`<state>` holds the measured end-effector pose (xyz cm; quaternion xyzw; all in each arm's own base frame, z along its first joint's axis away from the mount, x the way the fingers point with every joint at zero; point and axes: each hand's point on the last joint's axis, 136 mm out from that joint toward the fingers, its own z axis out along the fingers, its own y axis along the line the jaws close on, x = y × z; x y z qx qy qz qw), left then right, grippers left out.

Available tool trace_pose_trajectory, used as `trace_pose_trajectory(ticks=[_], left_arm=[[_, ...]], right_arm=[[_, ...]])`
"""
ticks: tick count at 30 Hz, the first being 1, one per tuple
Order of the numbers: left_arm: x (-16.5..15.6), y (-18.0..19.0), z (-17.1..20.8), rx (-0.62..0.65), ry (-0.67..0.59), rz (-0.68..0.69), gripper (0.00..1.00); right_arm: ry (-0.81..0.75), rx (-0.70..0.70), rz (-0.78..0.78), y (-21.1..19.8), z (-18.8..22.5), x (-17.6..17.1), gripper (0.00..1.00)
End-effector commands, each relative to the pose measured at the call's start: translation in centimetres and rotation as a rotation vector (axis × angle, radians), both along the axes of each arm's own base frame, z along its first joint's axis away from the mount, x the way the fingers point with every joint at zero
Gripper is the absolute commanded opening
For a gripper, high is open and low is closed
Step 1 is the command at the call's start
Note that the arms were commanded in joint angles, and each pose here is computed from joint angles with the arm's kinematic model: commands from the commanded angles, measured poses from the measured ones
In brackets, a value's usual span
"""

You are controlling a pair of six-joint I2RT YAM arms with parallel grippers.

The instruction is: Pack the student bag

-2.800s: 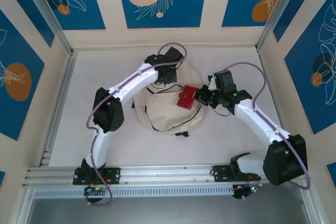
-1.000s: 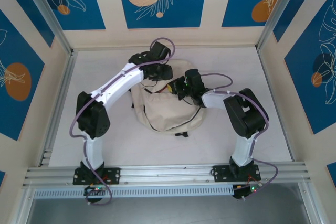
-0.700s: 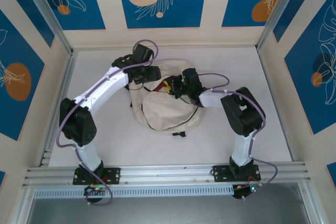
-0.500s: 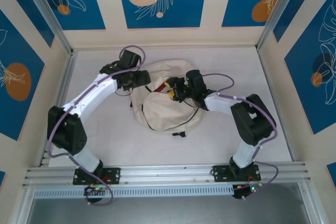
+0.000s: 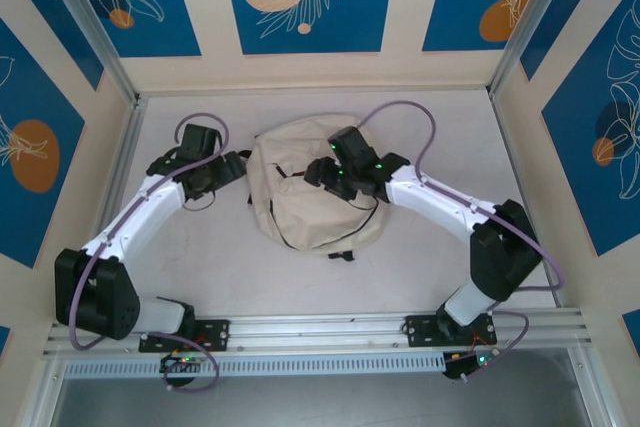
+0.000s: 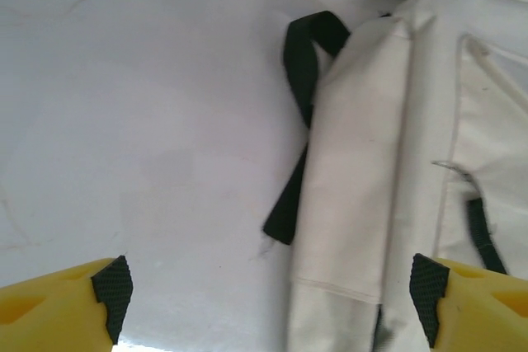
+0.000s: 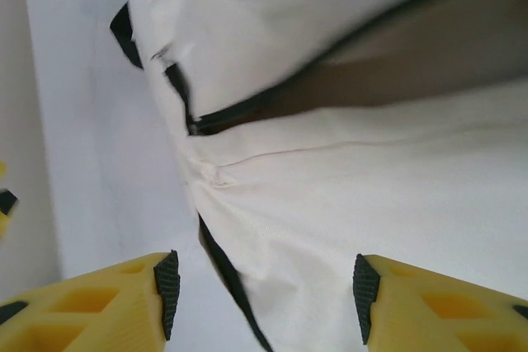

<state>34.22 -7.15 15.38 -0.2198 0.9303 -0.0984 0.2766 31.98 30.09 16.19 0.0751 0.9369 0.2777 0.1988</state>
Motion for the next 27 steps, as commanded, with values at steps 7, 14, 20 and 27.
trace_pose_trajectory(ticks=[7,14,20,27], left_arm=[[-1.6,3.0,-2.3,0.018,0.023,0.059,1.0],[-2.5,4.1,-2.9,0.005,0.022,0.067,1.0],[-2.6,4.4,-2.9,-0.001,0.023,0.075,1.0],[-2.6,4.3,-3.1,-0.011,0.032,0.08,1.0]], right_arm=[[-0.245,-0.636,0.42,3.9,-2.9,2.5,0.53],[-0.341,-0.742,0.516,7.5,-3.5,5.6,0.5],[-0.347,-0.831,0.574,8.4,-5.1,7.2,0.47],[-0.286,-0.801,0.647,8.9,-6.7,6.4,0.44]])
